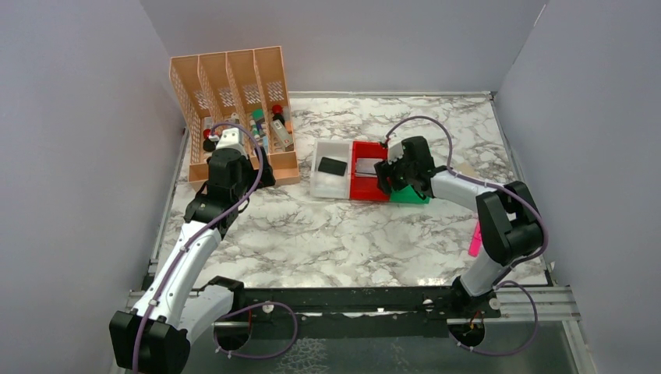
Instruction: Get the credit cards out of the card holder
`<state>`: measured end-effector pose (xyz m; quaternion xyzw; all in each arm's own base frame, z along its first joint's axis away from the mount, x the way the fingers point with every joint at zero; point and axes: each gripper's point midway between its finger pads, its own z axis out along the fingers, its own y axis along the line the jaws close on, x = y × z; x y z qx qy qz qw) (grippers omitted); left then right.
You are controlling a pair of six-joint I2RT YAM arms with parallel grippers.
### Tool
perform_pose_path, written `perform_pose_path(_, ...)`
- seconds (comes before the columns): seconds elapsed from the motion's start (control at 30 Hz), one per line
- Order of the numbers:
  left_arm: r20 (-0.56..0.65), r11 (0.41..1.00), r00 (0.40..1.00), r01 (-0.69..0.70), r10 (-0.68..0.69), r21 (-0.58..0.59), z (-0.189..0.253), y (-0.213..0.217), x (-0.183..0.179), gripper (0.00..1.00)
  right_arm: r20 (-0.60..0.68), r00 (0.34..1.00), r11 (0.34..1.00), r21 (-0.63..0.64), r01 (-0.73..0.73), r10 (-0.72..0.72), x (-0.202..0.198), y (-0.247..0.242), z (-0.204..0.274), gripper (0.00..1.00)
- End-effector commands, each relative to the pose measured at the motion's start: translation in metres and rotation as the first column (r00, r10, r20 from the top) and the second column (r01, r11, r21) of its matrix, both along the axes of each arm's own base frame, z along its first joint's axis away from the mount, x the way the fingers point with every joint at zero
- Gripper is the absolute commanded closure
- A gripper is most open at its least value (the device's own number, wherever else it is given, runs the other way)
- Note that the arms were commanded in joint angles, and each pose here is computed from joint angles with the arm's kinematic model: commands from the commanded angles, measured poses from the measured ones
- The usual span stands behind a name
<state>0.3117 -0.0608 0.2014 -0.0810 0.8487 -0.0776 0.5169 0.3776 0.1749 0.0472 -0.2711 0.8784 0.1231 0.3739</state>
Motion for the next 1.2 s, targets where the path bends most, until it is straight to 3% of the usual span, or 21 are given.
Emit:
perform_pose_path(0.0,0.008,1.000,1.000,0.019,-0.019,-0.001,0.001,-0.001,0.000,0.01,0.073,0.987,0.987,0.066,-0.149,0.144,-0.007,0.023,0.022,0.32)
perform_pose_path(0.13,0.009,1.000,1.000,0.021,-0.021,-0.004,0.002,-0.002,0.000,0.01,0.058,0.988,0.987,0.069,-0.148,0.144,-0.006,0.024,0.021,0.31)
perform_pose_path(0.27,0.008,1.000,1.000,0.022,-0.022,-0.005,0.001,-0.002,0.000,0.01,0.054,0.998,0.999,0.047,-0.016,0.013,0.009,0.012,0.032,0.22)
perform_pose_path(0.4,0.003,1.000,1.000,0.026,-0.026,-0.004,0.000,-0.003,0.000,0.01,0.052,0.996,0.989,0.129,0.072,-0.080,0.009,0.013,0.064,0.14)
perform_pose_path(0.5,-0.002,1.000,1.000,0.028,-0.028,-0.005,-0.001,-0.004,0.000,0.01,0.114,0.978,0.971,0.187,0.151,-0.174,0.008,0.004,0.100,0.12)
perform_pose_path(0.6,0.000,0.999,0.999,0.032,-0.032,-0.006,0.000,-0.004,0.000,0.01,0.228,0.910,0.932,0.197,0.304,-0.345,0.012,-0.028,0.139,0.09)
perform_pose_path(0.67,0.000,0.999,0.999,0.033,-0.033,-0.007,0.000,-0.005,0.001,0.01,0.297,0.807,0.859,0.192,0.474,-0.511,0.018,-0.064,0.155,0.05)
perform_pose_path(0.73,0.002,0.999,0.999,0.036,-0.036,-0.009,0.001,-0.005,0.001,0.01,0.329,0.664,0.735,0.178,0.654,-0.671,0.020,-0.106,0.160,0.00)
perform_pose_path(0.83,0.003,0.999,1.000,0.031,-0.031,-0.009,0.001,-0.004,0.000,0.01,0.246,0.498,0.541,0.158,0.826,-0.832,0.024,-0.161,0.144,0.00)
perform_pose_path(0.9,0.006,1.000,1.000,0.021,-0.021,-0.009,0.002,-0.003,0.000,0.01,0.119,0.440,0.454,0.135,0.881,-0.890,0.027,-0.185,0.122,0.00)
perform_pose_path(1.03,0.006,1.000,1.000,0.017,-0.017,-0.012,0.002,-0.002,0.001,0.01,-0.084,0.346,0.343,0.052,0.938,-0.934,0.030,-0.211,0.076,0.00)
perform_pose_path(1.17,0.007,1.000,1.000,0.021,-0.020,-0.015,0.002,-0.002,0.000,0.01,-0.227,0.267,0.278,-0.014,0.961,-0.936,0.034,-0.232,0.039,0.00)
